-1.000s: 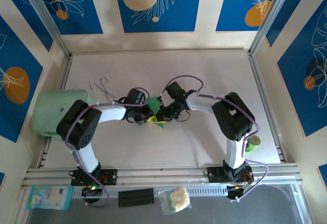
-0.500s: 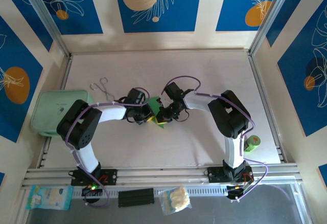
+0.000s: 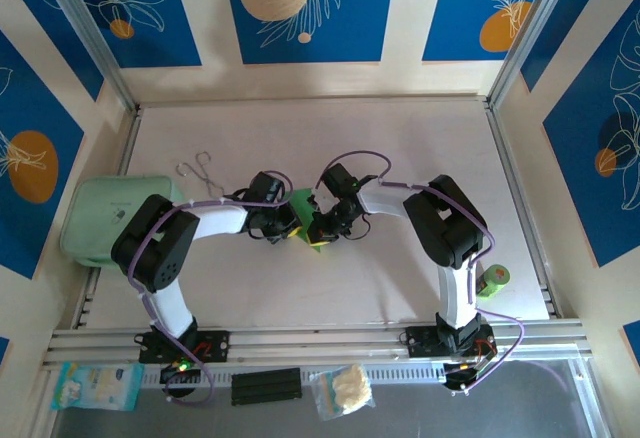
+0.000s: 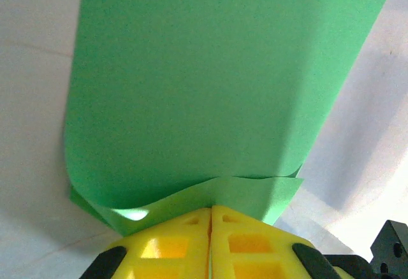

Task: Fold a paper plane with a square sheet of paper (pick it up from the middle)

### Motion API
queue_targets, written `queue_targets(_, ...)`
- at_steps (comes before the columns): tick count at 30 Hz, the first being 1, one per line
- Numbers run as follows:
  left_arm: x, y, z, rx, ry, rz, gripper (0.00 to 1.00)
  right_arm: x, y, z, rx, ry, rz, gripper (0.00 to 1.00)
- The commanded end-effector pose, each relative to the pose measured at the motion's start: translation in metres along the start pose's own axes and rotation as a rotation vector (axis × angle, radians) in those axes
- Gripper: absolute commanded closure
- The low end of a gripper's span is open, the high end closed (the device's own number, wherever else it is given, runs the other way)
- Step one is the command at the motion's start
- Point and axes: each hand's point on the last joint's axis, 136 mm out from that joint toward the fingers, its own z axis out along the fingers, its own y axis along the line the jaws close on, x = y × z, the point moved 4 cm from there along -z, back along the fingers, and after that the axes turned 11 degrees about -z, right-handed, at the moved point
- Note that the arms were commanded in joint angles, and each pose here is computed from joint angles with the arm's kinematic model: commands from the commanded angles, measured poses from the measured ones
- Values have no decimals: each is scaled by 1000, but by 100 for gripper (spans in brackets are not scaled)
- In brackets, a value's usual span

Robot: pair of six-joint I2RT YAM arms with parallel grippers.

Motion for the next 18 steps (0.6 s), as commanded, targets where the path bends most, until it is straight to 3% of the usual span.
queue_targets(1,2,38,10,-163,-3,-63,90,4,-2,5,8,41,2,96)
queue_targets(18,1,52,10,-250,6,-70,91,17,-12,1,92,74,-13,97)
